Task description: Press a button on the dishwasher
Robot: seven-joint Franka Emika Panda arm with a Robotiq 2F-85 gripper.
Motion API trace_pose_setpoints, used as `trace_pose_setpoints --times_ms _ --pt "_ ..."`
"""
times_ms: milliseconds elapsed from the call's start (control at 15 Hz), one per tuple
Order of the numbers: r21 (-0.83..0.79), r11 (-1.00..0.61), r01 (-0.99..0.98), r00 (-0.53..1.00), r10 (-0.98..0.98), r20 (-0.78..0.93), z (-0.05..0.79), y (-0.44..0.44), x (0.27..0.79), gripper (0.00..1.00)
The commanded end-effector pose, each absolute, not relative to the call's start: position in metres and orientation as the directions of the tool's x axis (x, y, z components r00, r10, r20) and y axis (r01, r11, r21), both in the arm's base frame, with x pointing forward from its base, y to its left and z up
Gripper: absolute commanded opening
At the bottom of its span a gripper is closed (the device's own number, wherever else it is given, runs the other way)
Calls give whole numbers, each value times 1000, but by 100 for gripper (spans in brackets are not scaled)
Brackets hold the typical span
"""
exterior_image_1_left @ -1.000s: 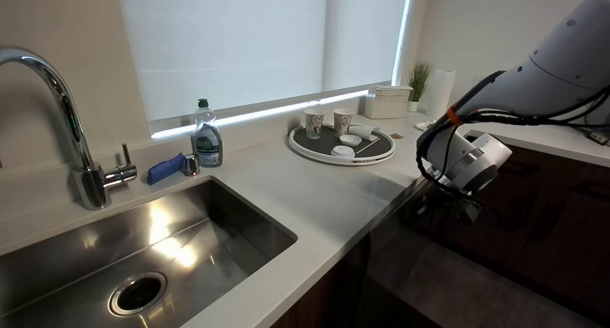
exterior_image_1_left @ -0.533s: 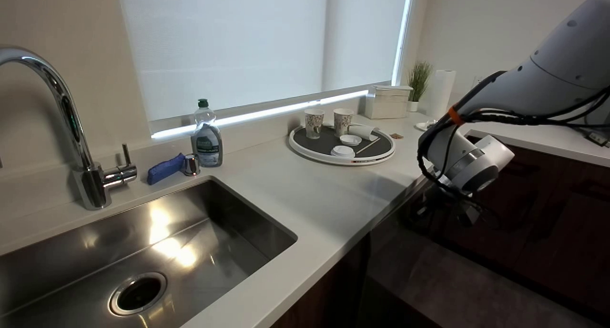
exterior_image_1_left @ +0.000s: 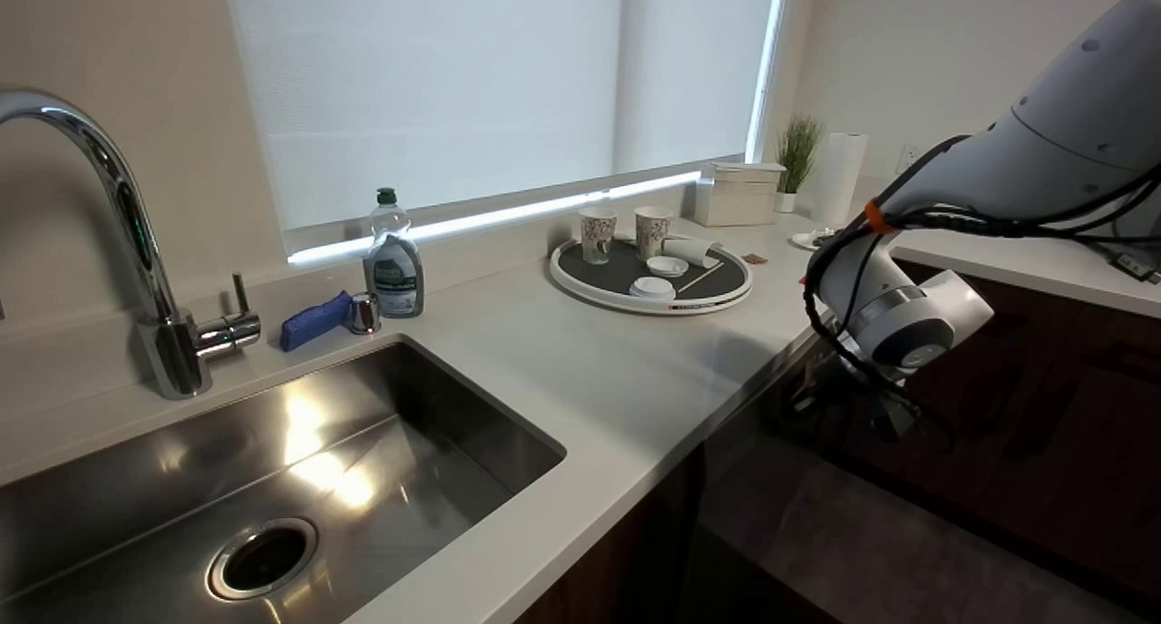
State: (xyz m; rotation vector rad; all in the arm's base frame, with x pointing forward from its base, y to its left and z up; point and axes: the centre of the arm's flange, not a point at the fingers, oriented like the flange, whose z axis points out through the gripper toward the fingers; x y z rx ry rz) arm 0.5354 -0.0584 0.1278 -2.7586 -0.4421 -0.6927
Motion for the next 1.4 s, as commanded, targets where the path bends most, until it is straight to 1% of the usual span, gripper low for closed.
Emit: trace_pose_setpoints --times_ms 0,800,1333 --pt "-156 -927 340 806 202 557 123 -55 546 0" --pt "-136 -921 365 782 224 582 131 -52 557 0" --pt "-166 -911 377 823 246 512 129 -55 543 0"
